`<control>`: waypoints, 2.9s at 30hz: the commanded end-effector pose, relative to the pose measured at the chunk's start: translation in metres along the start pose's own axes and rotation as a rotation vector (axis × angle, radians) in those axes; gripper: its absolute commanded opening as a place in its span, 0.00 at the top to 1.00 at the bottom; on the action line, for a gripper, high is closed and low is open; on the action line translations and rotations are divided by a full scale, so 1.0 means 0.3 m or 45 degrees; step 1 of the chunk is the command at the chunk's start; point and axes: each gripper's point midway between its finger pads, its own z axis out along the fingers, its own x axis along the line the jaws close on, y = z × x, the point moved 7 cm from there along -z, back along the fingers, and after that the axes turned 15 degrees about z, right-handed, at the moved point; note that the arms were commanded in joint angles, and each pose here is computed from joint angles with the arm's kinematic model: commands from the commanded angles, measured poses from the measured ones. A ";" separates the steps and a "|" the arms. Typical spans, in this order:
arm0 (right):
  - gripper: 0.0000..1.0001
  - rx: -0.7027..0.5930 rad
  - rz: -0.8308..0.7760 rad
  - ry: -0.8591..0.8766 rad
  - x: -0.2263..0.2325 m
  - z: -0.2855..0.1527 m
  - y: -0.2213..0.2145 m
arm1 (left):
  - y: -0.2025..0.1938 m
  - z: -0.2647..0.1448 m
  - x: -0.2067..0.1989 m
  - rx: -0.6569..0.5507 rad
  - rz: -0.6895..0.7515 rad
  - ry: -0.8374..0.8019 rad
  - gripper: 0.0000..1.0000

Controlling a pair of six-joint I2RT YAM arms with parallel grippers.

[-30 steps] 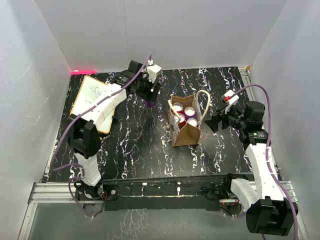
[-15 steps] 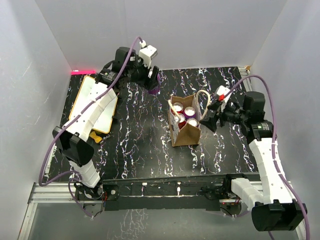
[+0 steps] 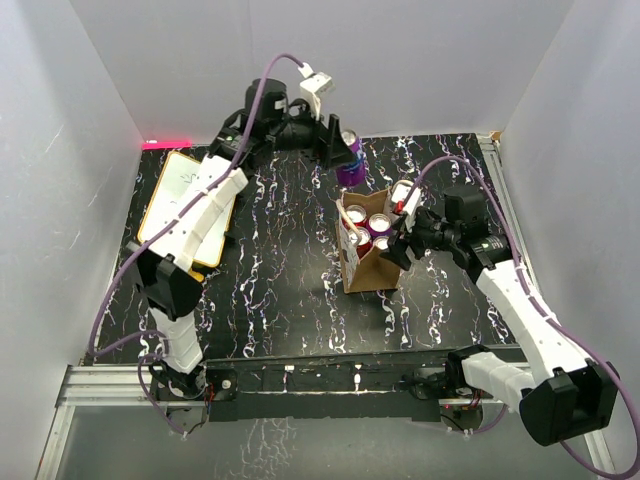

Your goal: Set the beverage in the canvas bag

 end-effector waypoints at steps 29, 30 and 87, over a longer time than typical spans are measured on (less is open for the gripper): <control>0.79 0.067 -0.042 0.067 0.026 0.067 -0.157 | -0.271 0.192 -0.239 0.209 -0.056 -0.320 1.00; 0.80 0.071 -0.050 0.077 0.030 0.063 -0.158 | -0.278 0.192 -0.243 0.219 -0.046 -0.322 1.00; 0.92 0.086 -0.082 0.124 0.069 0.035 -0.189 | -0.314 0.187 -0.379 0.153 -0.059 -0.655 1.00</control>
